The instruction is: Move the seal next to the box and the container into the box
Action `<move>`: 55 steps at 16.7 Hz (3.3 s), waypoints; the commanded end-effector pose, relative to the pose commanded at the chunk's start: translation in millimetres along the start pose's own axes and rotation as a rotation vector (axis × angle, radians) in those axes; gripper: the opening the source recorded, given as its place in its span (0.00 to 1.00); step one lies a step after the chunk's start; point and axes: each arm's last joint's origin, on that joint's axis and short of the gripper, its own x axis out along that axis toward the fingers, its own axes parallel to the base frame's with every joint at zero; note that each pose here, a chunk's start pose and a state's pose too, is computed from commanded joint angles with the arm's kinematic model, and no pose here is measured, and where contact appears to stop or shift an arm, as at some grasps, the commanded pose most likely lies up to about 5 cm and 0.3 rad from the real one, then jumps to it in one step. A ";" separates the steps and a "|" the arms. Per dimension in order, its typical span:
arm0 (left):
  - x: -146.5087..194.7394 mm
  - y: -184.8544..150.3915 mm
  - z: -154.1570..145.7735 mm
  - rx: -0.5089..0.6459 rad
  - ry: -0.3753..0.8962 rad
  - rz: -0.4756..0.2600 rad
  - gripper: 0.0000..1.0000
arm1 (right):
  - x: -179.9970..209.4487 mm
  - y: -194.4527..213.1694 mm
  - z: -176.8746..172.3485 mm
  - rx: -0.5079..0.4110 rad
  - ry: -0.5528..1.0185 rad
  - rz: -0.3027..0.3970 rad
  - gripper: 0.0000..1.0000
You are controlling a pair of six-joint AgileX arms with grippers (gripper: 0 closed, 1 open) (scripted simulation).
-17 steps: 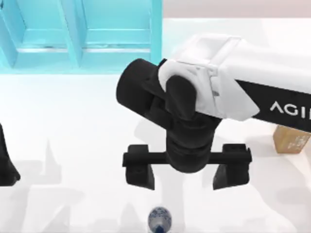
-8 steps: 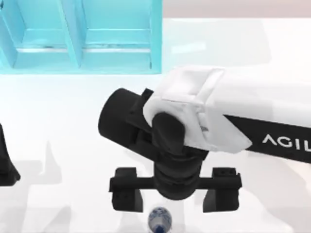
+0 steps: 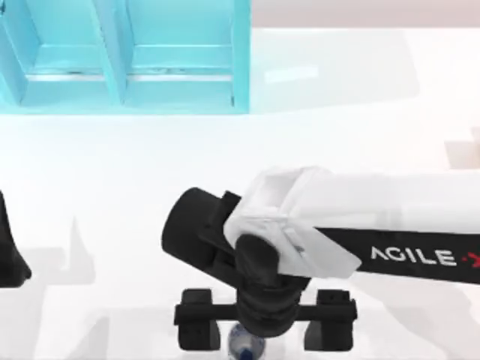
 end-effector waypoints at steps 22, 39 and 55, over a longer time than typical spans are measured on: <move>0.0 0.0 0.0 0.000 0.000 0.000 1.00 | 11.3 -1.5 -1.2 0.000 0.002 -0.004 0.00; 0.0 0.0 0.0 0.000 0.000 0.000 1.00 | -76.5 -76.5 1.7 0.003 -0.015 0.020 0.00; 0.0 0.0 0.0 0.000 0.000 0.000 1.00 | -95.3 -181.0 57.7 -0.014 -0.084 -0.060 0.00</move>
